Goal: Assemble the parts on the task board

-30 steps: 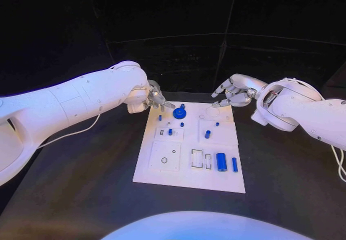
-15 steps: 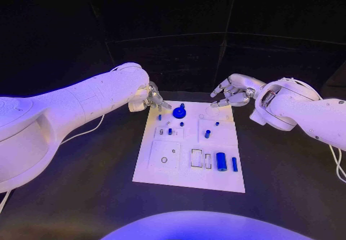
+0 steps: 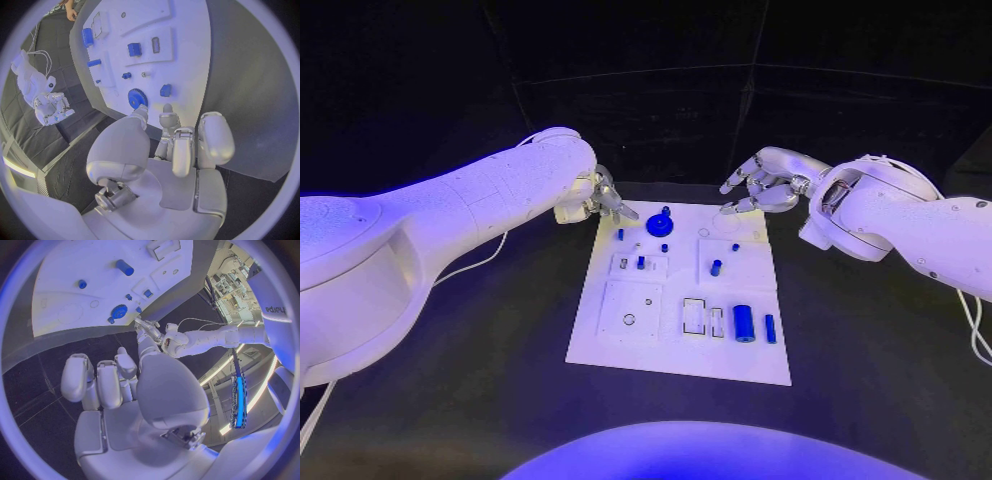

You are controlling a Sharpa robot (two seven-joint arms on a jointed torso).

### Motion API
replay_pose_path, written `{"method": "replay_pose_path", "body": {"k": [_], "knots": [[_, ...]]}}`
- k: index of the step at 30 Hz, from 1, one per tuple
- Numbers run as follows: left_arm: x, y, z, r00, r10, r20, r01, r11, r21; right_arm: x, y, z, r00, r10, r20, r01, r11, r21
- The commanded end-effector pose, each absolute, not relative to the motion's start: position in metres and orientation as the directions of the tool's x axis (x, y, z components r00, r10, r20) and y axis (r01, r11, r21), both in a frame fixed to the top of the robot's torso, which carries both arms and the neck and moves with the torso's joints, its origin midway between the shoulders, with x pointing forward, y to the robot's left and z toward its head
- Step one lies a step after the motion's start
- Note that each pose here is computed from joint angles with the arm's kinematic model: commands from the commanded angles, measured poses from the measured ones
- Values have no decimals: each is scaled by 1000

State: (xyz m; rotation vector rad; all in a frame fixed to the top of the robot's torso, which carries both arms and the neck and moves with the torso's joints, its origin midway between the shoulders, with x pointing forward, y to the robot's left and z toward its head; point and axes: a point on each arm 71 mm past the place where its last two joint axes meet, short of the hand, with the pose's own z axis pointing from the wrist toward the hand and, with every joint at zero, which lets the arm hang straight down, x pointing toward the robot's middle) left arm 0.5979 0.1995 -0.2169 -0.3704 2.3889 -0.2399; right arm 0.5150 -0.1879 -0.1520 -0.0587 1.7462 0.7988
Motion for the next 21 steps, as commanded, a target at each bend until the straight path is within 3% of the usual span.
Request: {"method": "replay_pose_path", "body": {"k": [1, 21], "knots": [[598, 199, -218, -739, -303, -601, -177, 949, -261, 515, -187, -151, -340, 351, -873, -438, 762, 477], [595, 201, -226, -782, -274, -559, -179, 959, -220, 515, -187, -151, -343, 349, -872, -437, 763, 477]]}}
